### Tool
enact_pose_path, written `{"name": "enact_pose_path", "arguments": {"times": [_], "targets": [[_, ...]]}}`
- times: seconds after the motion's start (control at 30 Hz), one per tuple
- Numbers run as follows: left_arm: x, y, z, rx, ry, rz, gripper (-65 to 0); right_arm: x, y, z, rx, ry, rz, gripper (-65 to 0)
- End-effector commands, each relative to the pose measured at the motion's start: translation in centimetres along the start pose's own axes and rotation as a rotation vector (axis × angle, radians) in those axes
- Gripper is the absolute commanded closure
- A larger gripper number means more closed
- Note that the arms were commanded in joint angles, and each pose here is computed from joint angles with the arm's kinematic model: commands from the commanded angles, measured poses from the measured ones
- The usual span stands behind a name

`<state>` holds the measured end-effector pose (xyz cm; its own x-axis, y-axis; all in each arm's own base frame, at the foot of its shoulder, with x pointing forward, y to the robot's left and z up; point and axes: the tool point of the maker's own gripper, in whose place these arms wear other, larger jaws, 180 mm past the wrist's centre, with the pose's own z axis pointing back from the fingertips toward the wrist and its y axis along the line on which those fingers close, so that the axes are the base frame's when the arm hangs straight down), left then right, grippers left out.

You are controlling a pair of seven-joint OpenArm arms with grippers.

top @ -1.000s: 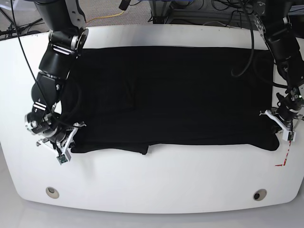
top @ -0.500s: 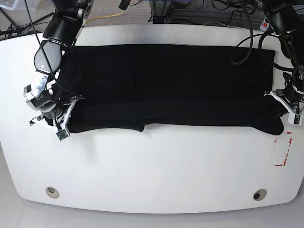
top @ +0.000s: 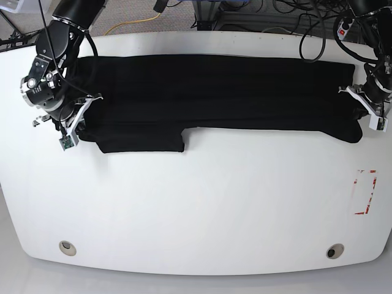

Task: Fold the T-shirt properly
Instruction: 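Lift the hem with both grippers and fold it toward the collar, then release the right gripper and regrasp the folded shirt's side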

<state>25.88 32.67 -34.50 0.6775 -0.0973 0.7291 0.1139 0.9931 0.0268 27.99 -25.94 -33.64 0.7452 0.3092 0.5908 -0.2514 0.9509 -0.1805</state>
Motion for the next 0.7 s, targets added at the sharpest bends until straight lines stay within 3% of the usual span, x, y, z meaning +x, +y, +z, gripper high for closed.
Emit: {"name": "enact_pose_path", "arguments": {"times": [0.0,0.33,0.43,0.5,0.57,0.67], "targets": [[0.6,1.0,0.9,0.030,-0.017,-0.020,0.0,0.1,-0.4,0.8,0.005,-0.038,-0.017,0.0],[-1.3,0.4,1.1,0.003,0.034,-0.040,0.0,-1.5,0.5,0.9,0.047,-0.024,-0.047,0.0],[-2.2,0.0,1.1,-0.023,0.080,-0.069,-6.9,-2.2,0.7,0.9,0.052,-0.008,-0.049,-1.7],[-2.5,-0.1,1.1,-0.028,0.100,-0.077,-16.4,-2.4,0.8,1.0,0.052,-0.002,-0.049,-8.4],[-2.6,0.0,1.2,-0.027,0.104,-0.076,-26.2,-2.9,0.9,1.0,0.054,0.007,-0.051,-19.0],[-2.8,0.0,1.2,-0.027,0.112,-0.080,-32.5,-3.3,1.2,1.3,0.053,0.009,-0.060,-37.6]]}}
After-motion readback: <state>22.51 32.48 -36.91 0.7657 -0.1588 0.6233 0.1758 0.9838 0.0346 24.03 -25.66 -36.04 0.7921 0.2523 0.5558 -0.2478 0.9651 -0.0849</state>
